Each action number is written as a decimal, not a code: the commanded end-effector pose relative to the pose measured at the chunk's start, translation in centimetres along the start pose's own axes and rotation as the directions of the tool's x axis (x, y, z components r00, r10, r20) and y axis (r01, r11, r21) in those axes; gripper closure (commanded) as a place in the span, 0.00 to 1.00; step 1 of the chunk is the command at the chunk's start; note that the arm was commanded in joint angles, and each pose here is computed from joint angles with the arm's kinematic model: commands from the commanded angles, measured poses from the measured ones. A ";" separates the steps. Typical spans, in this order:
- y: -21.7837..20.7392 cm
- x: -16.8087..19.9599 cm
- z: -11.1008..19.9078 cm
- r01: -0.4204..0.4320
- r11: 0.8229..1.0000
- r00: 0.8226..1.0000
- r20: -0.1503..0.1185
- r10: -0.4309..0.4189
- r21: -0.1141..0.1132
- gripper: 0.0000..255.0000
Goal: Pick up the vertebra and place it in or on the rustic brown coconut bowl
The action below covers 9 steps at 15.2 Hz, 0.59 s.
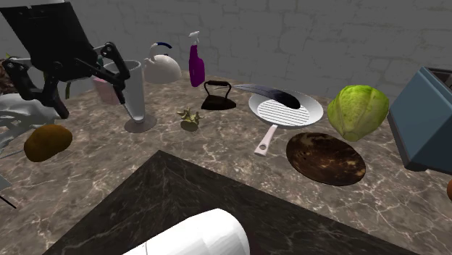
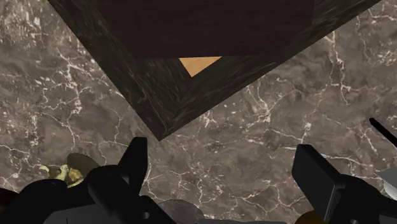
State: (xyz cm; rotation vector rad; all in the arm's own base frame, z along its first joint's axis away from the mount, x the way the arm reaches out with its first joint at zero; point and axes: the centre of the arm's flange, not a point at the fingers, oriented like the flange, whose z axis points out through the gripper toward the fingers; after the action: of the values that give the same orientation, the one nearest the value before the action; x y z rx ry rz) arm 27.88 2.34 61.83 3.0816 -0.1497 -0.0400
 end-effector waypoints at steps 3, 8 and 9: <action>1.9 1.2 1.3 0.012 1.000 1.000 -0.005 -0.012 -0.004 0.00; 6.5 4.3 4.4 0.043 0.999 0.999 -0.016 -0.044 -0.015 0.00; 7.5 4.9 5.0 0.049 0.999 0.999 -0.018 -0.050 -0.017 0.00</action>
State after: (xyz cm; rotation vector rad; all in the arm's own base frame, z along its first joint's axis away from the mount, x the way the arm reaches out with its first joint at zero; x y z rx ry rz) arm 31.38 -4.51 57.56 3.0708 -0.0835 -0.0199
